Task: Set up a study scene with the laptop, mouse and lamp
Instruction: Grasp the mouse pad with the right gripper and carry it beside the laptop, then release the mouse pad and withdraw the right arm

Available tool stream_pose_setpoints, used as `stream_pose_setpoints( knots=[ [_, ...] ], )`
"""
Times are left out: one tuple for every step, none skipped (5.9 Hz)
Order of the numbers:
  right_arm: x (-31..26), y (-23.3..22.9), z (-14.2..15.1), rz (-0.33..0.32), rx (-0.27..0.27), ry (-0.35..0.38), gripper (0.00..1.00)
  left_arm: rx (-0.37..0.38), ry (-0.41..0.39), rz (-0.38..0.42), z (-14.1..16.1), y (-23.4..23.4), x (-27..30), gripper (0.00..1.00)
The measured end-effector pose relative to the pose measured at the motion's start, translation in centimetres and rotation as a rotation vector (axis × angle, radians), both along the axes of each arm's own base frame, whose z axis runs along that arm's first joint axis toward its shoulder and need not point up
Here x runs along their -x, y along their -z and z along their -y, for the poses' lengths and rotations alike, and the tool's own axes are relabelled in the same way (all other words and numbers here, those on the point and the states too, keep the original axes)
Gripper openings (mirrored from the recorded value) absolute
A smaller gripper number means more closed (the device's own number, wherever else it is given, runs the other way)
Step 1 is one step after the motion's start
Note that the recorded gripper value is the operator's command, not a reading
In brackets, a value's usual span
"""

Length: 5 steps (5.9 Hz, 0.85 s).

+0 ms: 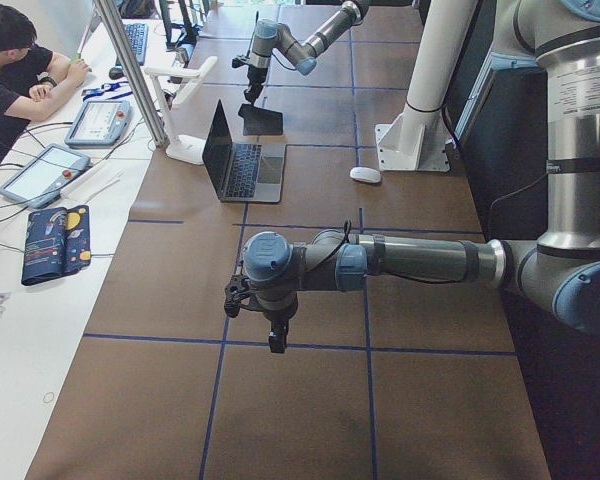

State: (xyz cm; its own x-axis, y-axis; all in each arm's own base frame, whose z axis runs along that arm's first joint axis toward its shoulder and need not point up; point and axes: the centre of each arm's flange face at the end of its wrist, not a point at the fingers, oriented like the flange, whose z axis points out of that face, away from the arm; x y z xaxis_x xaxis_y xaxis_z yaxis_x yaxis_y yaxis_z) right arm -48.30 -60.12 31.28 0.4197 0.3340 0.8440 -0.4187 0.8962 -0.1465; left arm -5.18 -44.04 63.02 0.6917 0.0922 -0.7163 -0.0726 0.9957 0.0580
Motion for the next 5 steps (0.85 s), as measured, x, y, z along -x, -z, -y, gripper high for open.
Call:
stream_pose_setpoints(
  knots=[
    [-0.5, -0.1, 0.3, -0.013, -0.001, 0.016, 1.0, -0.061, 0.001, -0.001, 0.4, 0.9, 0.0, 1.0],
    [-1.4, -0.4, 0.9, -0.045, -0.004, 0.059, 1.0, -0.148, 0.001, -0.002, 0.8, 1.7, 0.0, 1.0],
    [-3.3, -1.0, 1.3, -0.098, -0.015, 0.117, 1.0, -0.241, -0.014, -0.007, 1.2, 2.8, -0.8, 1.0],
    [-6.2, -2.2, 1.4, -0.162, -0.051, 0.185, 1.0, -0.311, -0.071, -0.021, 1.7, 4.2, -3.6, 1.0],
    [-10.9, -3.9, 1.6, -0.214, -0.094, 0.261, 1.0, -0.337, -0.109, -0.041, 1.8, 6.1, -6.9, 1.0]
  ],
)
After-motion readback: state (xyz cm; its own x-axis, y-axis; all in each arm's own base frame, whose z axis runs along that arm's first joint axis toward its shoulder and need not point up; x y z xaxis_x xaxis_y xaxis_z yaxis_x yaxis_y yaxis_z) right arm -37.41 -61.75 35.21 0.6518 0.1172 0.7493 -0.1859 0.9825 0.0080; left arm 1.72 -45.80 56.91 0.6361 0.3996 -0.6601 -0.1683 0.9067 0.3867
